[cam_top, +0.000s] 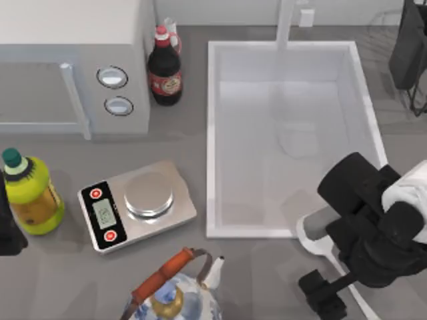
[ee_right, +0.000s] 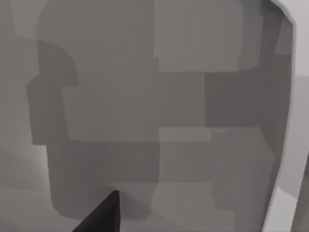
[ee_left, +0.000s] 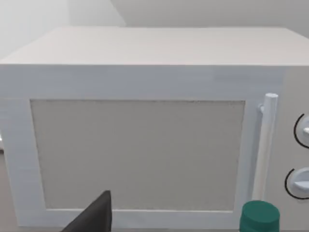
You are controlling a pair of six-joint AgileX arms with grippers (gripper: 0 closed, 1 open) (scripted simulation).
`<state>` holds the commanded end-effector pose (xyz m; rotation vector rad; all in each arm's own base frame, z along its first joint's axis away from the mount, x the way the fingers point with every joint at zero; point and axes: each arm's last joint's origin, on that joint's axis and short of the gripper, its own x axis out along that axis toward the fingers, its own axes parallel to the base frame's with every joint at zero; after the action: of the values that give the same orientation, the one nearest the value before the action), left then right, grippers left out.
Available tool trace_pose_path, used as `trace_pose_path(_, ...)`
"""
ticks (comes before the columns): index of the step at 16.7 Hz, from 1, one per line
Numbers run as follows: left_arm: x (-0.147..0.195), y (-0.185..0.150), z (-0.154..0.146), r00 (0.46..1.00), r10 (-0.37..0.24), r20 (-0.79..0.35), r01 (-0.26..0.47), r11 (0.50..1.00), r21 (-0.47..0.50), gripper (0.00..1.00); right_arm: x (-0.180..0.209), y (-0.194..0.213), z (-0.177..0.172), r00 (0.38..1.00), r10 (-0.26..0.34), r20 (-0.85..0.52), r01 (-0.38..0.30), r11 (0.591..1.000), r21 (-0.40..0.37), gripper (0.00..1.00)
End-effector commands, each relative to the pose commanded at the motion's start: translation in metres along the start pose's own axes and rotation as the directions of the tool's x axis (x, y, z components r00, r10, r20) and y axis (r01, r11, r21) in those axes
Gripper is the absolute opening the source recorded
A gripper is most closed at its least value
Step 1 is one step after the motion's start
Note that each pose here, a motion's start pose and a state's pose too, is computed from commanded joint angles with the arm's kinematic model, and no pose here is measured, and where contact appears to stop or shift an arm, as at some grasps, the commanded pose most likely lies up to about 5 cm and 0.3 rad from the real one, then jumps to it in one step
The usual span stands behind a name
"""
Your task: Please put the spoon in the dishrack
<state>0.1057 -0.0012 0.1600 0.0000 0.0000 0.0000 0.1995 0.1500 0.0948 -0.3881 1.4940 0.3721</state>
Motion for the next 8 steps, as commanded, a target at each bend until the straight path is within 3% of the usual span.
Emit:
trace_pose_path(4, 0.000, 0.000, 0.000, 1.000, 0.000, 0.000, 0.000, 1.000, 0.000, 1.00, 0.000, 0.000, 0.000, 1.000, 0.000, 0.000, 0.000, 1.000, 0.000, 0.00)
trace_pose_path(5, 0.000, 0.000, 0.000, 1.000, 0.000, 0.000, 0.000, 1.000, 0.000, 1.00, -0.020, 0.001, 0.002, 0.999, 0.020, 0.034, -0.020, 1.000, -0.001, 0.00)
trace_pose_path(8, 0.000, 0.000, 0.000, 1.000, 0.000, 0.000, 0.000, 1.000, 0.000, 1.00, -0.028, 0.003, 0.007, 0.999, 0.021, 0.036, -0.021, 1.000, -0.009, 0.00)
